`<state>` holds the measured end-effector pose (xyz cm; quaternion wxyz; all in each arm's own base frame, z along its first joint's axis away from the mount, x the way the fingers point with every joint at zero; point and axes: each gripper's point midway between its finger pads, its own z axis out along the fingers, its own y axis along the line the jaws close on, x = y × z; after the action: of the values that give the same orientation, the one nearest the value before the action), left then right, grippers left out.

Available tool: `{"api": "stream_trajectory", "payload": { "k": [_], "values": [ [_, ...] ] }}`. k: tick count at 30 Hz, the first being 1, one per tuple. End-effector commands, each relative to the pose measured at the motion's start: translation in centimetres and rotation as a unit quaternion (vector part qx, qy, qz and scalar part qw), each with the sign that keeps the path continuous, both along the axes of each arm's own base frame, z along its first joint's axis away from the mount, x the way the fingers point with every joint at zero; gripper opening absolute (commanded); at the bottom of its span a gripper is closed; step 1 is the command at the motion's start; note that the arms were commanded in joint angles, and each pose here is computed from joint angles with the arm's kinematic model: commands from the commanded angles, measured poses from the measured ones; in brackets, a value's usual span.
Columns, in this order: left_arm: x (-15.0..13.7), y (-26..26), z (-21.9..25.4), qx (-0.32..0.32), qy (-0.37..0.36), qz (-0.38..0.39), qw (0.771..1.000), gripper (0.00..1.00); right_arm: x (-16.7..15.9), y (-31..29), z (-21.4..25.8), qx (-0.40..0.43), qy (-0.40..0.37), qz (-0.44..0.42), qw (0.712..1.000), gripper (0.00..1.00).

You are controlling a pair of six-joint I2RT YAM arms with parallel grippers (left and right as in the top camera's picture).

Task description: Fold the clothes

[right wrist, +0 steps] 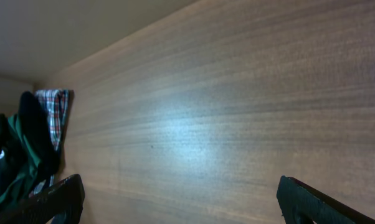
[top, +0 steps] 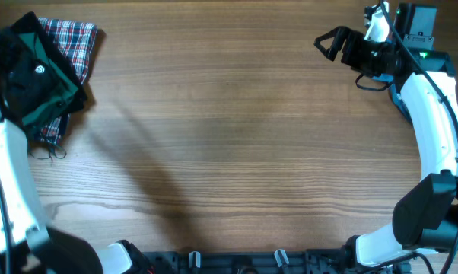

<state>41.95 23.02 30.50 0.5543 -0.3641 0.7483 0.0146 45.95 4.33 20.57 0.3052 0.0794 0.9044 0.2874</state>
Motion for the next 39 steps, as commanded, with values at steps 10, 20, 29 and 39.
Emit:
{"api": "stream_trajectory", "payload": {
  "k": [10, 20, 29, 39],
  "values": [
    [-0.6, -13.4, -1.0, -0.114, 0.039, -0.227, 0.966, 0.99, 0.7, -0.1, -0.2, -0.013, -0.015, 0.011, 1.000, 1.00],
    [-1.0, -19.0, -2.9, -0.128, 0.090, -0.288, 0.945, 1.00, 0.7, -1.1, -0.2, -0.014, -0.015, 0.001, 1.000, 1.00],
    [-1.9, -26.1, -4.8, -0.073, 0.143, -0.401, 0.902, 1.00, 0.0, -5.0, -0.1, -0.037, 0.009, -0.037, 0.999, 1.00],
    [-1.6, -30.6, -8.2, -0.085, 0.190, -0.447, 0.870, 1.00, -1.9, -9.2, 0.7, -0.126, 0.061, -0.090, 0.986, 0.99]
  ]
}}
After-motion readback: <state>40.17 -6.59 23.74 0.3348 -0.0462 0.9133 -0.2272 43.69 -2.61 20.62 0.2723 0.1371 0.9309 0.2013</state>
